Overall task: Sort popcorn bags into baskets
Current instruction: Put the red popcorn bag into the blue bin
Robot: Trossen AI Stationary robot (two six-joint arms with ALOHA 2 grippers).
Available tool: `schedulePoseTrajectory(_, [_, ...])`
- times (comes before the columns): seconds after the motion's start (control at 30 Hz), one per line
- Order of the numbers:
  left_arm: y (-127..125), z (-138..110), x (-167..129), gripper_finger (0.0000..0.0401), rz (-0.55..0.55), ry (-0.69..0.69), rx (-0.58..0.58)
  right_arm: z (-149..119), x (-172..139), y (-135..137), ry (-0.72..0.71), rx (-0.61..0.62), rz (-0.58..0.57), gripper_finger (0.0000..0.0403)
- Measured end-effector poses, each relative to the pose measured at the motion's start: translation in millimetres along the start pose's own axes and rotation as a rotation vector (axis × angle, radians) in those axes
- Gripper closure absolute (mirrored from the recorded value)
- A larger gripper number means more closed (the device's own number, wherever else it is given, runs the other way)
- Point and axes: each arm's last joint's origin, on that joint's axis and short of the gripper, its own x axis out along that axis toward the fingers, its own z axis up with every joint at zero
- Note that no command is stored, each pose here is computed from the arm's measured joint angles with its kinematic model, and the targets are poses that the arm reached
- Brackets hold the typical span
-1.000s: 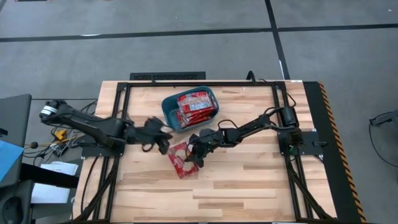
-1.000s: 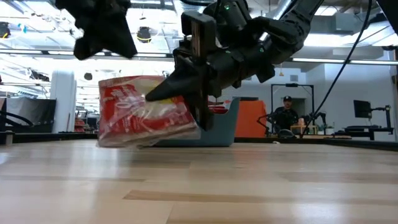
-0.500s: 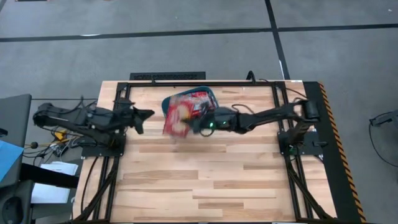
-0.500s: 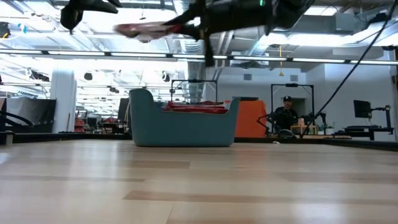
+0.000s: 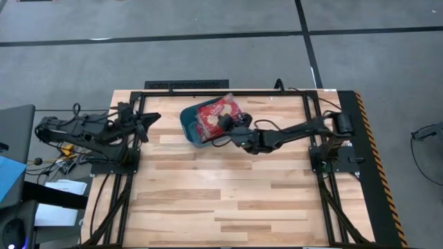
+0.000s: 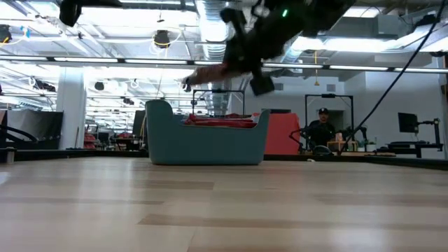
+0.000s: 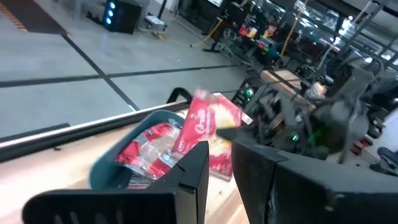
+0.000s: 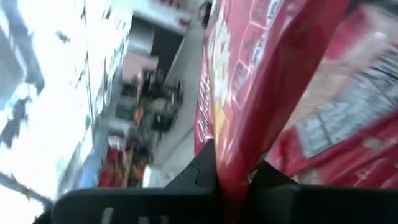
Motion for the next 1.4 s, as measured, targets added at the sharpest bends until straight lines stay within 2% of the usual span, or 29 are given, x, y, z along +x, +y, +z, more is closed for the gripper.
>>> schedulePoseTrajectory(0.13, [4,3,-3,0.0344,0.022,-0.028,-0.005,-10,15,-22,-0.079,0.122,-0.046,0.0366])
schedulePoseTrajectory(0.3, [8,5,-8,0.0344,0.019,-0.029,0.035,-20,33,-32,-0.115,0.233,-0.058,0.0355])
schedulePoseTrajectory(0.53, [13,6,-12,0.0344,0.022,-0.027,0.036,-27,44,-28,-0.128,0.242,-0.055,0.0352])
schedulePoseTrajectory(0.9, [15,5,-14,0.0344,0.015,-0.016,0.032,-25,45,-28,-0.159,0.23,-0.055,0.0346])
schedulePoseTrajectory(1.03, [15,5,-14,0.0344,-0.001,-0.006,0.032,-25,45,-27,-0.156,0.23,-0.054,0.0315])
schedulePoseTrajectory(1.4, [14,5,-14,0.0344,-0.014,0.002,0.034,-21,49,-28,-0.17,0.245,-0.055,0.0168])
